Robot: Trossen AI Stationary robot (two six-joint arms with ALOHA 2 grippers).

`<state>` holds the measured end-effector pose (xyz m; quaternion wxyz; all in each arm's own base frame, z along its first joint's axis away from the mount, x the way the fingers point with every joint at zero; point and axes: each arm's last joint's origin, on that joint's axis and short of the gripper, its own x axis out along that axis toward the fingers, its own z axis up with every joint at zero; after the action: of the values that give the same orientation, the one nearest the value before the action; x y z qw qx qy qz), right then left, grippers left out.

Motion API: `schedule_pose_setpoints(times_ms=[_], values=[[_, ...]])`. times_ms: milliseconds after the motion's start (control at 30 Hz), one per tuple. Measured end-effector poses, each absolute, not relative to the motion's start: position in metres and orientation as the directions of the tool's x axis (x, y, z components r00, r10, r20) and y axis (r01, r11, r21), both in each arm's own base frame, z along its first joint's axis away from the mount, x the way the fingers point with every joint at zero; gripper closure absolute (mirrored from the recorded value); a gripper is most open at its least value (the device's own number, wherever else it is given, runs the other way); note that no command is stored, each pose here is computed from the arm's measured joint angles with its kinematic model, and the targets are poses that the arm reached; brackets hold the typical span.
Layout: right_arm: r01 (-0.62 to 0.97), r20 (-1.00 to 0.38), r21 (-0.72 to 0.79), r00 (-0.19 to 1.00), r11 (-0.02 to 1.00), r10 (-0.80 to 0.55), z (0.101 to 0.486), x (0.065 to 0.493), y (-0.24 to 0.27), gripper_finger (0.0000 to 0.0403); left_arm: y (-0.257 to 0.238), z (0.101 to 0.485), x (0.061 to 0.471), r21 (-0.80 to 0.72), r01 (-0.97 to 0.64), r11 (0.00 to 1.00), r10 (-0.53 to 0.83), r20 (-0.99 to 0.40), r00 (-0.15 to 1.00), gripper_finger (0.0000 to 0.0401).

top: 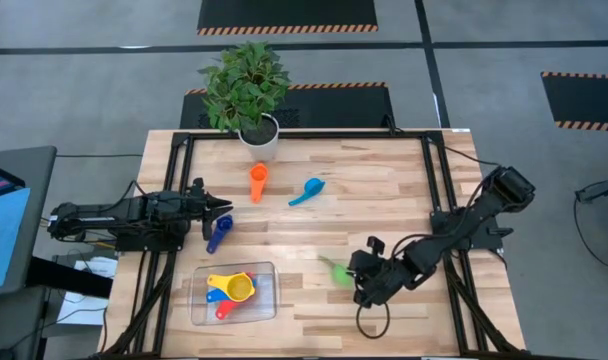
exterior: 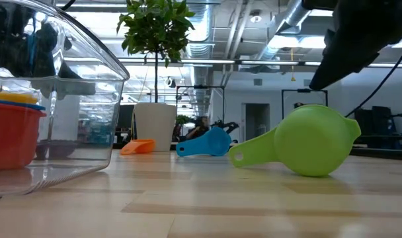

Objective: Nest measuring cups in basket
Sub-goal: Stack the green measuring cup on top of the yellow measuring cup

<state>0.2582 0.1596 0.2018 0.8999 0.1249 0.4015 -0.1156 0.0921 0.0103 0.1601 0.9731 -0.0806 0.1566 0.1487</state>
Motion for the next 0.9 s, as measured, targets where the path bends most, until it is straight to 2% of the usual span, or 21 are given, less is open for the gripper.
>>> schedule_pose_setpoints(times_ms=[500, 767, 900], values=[[0.321, -0.775, 0.182, 0.629, 0.929, -0.065, 0.196, 0.260, 0.162, 0.0320, 0.010, 0.160, 0.092, -0.110, -0.315, 0.943, 0.264, -0.331, 0.906, 0.0339], [0.361, -0.811, 0.137, 0.575, 0.922, -0.104, 0.172, 0.269, 0.162, 0.0320, 0.010, 0.160, 0.092, -0.110, -0.315, 0.943, 0.264, -0.331, 0.906, 0.0339], [0.356, -0.824, 0.177, 0.564, 0.918, -0.060, 0.161, 0.278, 0.163, 0.0320, 0.010, 0.160, 0.092, -0.110, -0.315, 0.943, 0.264, -0.331, 0.906, 0.0339]])
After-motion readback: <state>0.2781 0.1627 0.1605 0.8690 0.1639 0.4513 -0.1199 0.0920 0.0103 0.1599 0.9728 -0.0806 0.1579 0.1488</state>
